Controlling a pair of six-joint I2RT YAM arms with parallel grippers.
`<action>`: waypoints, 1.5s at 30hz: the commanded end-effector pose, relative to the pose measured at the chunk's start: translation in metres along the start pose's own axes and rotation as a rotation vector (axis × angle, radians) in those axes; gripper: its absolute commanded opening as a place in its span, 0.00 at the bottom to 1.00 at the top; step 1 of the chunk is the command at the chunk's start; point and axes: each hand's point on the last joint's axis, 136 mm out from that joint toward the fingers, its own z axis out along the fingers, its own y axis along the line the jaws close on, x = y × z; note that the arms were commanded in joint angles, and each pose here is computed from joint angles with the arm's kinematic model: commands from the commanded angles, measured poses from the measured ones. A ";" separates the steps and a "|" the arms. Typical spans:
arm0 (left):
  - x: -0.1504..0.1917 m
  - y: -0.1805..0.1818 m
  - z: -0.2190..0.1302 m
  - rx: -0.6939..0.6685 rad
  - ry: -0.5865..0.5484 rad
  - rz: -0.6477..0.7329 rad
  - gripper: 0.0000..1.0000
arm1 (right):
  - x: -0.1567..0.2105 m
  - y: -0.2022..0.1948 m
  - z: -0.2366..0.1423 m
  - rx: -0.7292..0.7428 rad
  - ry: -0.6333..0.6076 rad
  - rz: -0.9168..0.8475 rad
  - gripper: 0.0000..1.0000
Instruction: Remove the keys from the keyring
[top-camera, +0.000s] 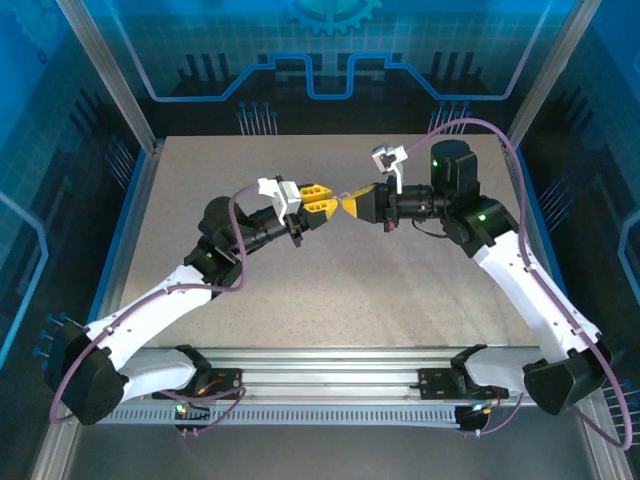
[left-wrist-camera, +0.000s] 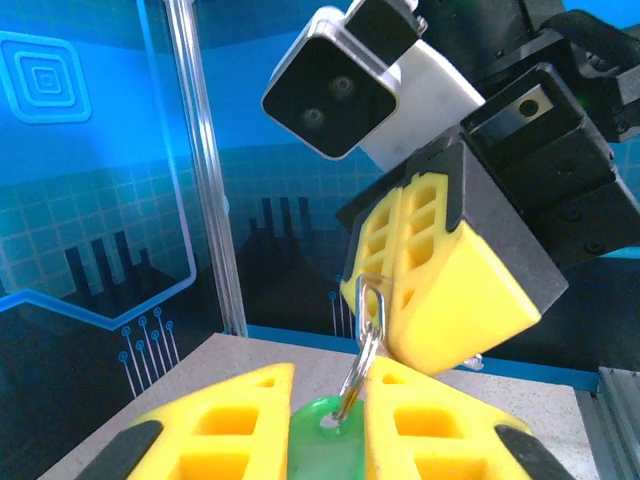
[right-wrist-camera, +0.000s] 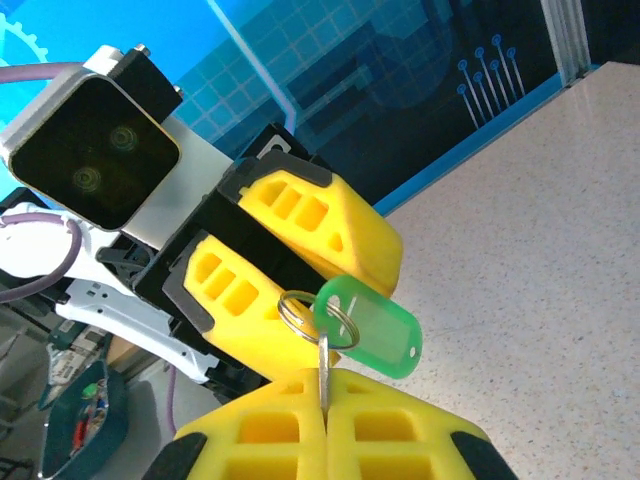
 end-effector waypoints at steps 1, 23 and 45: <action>-0.011 -0.008 -0.002 0.029 -0.020 0.001 0.00 | -0.009 0.010 -0.007 0.021 -0.027 -0.069 0.00; 0.018 -0.005 0.000 0.005 -0.054 -0.077 0.24 | -0.001 0.014 -0.003 0.041 0.137 0.071 0.00; 0.008 -0.020 0.016 0.062 -0.094 -0.017 0.57 | -0.006 0.022 -0.001 -0.008 0.130 0.090 0.00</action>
